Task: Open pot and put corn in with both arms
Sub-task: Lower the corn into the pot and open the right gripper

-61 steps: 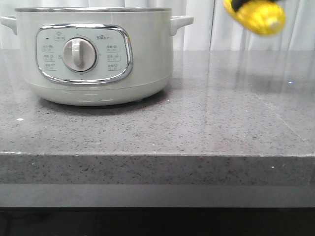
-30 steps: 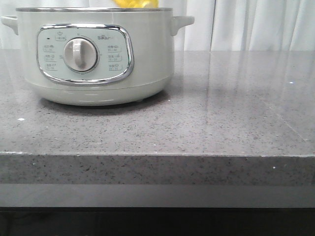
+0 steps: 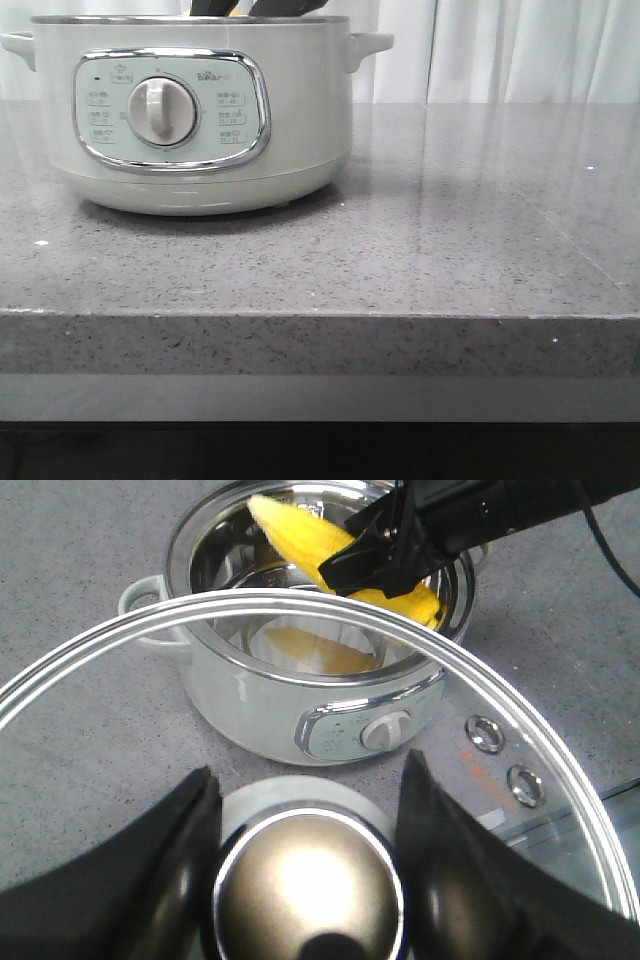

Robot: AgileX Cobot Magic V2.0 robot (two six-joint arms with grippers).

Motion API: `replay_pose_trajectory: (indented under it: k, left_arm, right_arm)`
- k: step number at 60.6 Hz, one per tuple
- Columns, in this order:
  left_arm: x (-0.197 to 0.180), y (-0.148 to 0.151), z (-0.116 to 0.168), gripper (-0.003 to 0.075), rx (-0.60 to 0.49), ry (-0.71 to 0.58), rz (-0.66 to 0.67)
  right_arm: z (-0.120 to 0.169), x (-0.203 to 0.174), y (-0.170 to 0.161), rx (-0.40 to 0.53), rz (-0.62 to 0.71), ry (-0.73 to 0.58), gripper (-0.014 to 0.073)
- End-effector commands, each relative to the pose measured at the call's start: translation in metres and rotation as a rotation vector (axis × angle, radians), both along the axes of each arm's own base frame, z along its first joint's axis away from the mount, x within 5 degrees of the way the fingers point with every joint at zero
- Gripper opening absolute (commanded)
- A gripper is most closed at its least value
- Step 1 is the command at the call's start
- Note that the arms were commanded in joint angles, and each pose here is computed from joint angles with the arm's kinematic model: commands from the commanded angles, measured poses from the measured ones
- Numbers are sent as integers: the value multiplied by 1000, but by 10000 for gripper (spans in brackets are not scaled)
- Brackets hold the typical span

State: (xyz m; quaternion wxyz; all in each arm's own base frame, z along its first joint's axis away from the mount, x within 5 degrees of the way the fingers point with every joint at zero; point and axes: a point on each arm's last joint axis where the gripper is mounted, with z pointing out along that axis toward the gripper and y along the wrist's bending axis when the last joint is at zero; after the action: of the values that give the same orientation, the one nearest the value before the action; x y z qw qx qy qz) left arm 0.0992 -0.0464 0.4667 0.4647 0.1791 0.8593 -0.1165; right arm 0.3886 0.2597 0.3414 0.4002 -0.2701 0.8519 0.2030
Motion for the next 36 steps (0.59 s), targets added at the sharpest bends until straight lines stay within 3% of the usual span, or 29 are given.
replay_pose_trajectory:
  k: [1, 10, 15, 19, 30, 32, 36]
  left_arm:
    - [-1, 0, 20, 283, -81, -155, 1]
    - [-1, 0, 20, 283, -81, -155, 1]
    - [-1, 0, 20, 283, -81, -155, 1]
    - [-1, 0, 20, 283, -81, -155, 1]
    - [-1, 0, 20, 283, -80, -154, 1]
    - [0, -1, 20, 283, -79, -152, 1]
    - [0, -1, 20, 283, -79, -152, 1]
  right_arm:
    - [47, -11, -8, 82, -10, -131, 522]
    - [48, -11, -8, 83, -10, -131, 533]
    - [51, -12, -10, 89, -13, -142, 485]
    - [57, -13, -15, 91, -21, -155, 381]
    - [73, -13, -37, 97, -60, -180, -22]
    - [77, -13, -43, 97, -72, -184, -71]
    - [82, -12, -56, 95, -95, -185, -62]
